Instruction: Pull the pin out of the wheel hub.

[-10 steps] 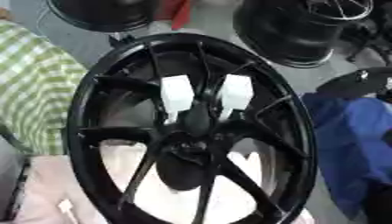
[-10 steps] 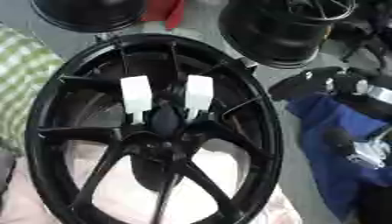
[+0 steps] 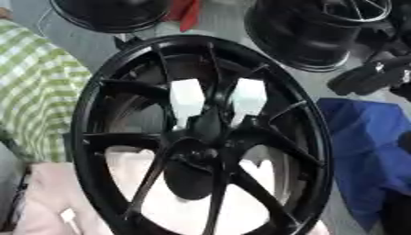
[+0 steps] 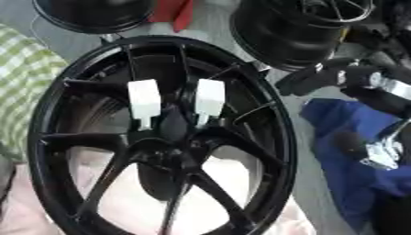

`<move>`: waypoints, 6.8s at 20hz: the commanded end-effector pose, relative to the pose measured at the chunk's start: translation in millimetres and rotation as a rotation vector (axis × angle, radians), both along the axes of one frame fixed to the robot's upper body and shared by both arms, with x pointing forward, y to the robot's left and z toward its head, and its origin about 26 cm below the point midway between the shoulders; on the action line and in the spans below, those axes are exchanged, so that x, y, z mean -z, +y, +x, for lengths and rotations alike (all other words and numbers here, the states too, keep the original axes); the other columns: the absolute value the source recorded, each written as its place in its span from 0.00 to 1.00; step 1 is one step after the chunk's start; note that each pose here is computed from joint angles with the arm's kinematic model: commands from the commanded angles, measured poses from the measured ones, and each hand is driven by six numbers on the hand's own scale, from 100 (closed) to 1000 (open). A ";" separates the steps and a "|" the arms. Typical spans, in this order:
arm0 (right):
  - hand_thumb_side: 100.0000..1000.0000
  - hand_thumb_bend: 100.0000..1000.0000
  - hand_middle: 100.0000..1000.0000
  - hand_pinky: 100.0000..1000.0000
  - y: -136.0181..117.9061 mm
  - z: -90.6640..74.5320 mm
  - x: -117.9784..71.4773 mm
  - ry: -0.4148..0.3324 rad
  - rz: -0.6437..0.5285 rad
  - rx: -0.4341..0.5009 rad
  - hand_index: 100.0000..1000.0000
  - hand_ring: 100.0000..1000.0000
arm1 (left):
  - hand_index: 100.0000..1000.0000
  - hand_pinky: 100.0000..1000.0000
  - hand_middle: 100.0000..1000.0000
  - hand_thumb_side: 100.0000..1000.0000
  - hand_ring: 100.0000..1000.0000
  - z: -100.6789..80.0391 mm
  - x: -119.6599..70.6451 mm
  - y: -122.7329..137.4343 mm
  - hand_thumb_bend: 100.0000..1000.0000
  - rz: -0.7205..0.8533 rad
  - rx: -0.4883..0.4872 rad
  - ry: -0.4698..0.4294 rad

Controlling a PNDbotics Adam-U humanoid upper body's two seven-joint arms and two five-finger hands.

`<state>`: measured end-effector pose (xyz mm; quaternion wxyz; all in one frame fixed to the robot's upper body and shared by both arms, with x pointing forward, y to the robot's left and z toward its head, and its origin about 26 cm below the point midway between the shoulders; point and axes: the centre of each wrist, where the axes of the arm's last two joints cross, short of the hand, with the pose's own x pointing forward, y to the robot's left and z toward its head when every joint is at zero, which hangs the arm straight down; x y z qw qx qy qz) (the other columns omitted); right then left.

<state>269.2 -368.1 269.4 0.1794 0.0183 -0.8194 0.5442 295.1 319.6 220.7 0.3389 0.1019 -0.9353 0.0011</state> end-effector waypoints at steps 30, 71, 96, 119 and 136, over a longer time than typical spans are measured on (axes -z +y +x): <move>0.45 0.23 0.79 0.83 9.9 1.6 -40.4 -0.086 -0.012 0.119 0.85 0.88 | 0.82 0.87 0.54 0.49 0.56 0.0 -16.3 -6.4 0.21 0.011 0.041 -0.055; 0.36 0.56 0.67 0.83 24.0 8.6 -26.2 -0.187 -0.259 0.523 0.86 0.84 | 0.81 0.88 0.52 0.47 0.55 3.6 -25.9 -14.3 0.24 -0.011 0.079 -0.089; 0.36 0.55 0.60 0.82 27.5 10.4 -19.2 -0.185 -0.225 0.639 0.83 0.82 | 0.81 0.88 0.51 0.47 0.55 4.0 -23.0 -15.8 0.25 -0.040 0.076 -0.085; 0.39 0.46 0.52 0.78 29.4 11.3 -13.2 -0.100 -0.172 0.623 0.76 0.79 | 0.81 0.88 0.50 0.47 0.55 4.2 -20.9 -16.8 0.26 -0.059 0.073 -0.072; 0.42 0.41 0.52 0.78 31.1 11.9 -15.1 -0.007 -0.145 0.578 0.76 0.79 | 0.81 0.88 0.50 0.47 0.55 4.5 -20.7 -17.5 0.26 -0.078 0.070 -0.069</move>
